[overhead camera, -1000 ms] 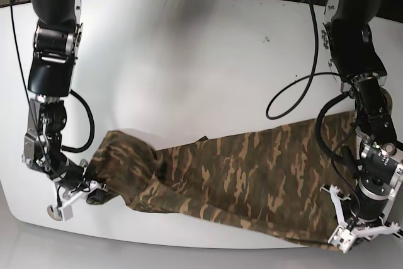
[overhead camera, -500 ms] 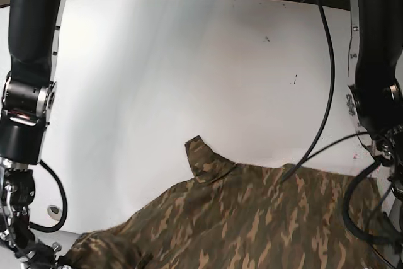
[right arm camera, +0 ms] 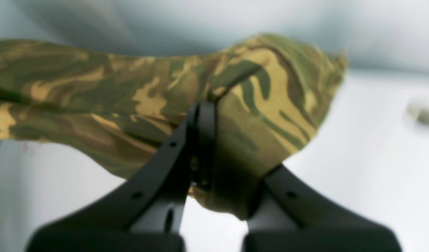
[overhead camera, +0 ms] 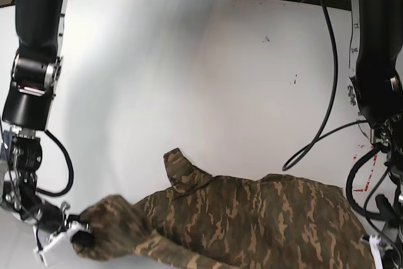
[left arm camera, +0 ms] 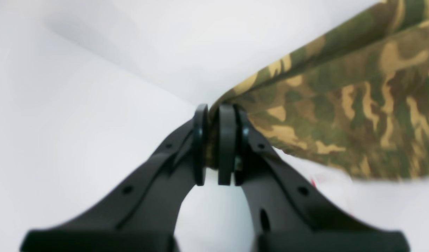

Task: Layout the t-shirt on the table in an organized manner, then fold the t-shirt properly
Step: 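Lift the held shirt with both grippers and swing it across the table, then lay the shirt flat and drag it back with both grippers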

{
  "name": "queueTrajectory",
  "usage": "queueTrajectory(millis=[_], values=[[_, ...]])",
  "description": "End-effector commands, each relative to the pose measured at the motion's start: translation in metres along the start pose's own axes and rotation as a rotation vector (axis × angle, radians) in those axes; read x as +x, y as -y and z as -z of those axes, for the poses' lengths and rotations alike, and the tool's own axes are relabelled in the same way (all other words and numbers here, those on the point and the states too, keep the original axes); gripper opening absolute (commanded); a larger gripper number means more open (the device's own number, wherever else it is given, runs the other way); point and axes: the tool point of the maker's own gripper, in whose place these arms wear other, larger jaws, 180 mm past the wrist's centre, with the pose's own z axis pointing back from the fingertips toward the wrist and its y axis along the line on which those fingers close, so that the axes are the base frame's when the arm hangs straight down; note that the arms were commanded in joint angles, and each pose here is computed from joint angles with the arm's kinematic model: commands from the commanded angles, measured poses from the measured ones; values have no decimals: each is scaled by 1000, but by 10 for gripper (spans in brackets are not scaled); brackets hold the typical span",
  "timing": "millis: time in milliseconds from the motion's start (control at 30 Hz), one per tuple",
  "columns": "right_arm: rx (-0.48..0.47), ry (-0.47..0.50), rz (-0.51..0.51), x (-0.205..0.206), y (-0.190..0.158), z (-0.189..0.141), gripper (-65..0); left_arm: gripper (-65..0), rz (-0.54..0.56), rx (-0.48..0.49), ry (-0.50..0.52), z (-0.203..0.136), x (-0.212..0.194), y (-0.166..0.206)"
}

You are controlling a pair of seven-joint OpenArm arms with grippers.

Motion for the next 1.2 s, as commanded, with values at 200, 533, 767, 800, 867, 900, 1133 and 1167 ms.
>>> queueTrajectory(millis=[200, 533, 767, 800, 867, 900, 1133, 1167], values=[[-68, -100, 43, -89, 30, -21, -650, -619, 54, -128, -245, 0, -101, 75], [-20, -280, 161, -210, 16, -37, -650, -620, 173, -402, -454, -54, -205, 192], [-5, -421, 191, -272, 1, -51, -650, -620, 237, -567, -581, -104, -264, 246], [-2, -431, 193, -277, -1, -53, -650, -620, 244, -583, -594, -110, -269, 250], [-1, -476, 200, -293, -3, -58, -650, -620, 253, -615, -628, -124, -284, 258], [-1, -490, 205, -298, -4, -60, -650, -620, 254, -622, -641, -129, -289, 260], [2, -582, 251, -342, -11, -76, -650, -620, 206, -679, -709, -162, -319, 276], [1, -592, 256, -348, -12, -78, -650, -620, 202, -685, -717, -167, -324, 277]])
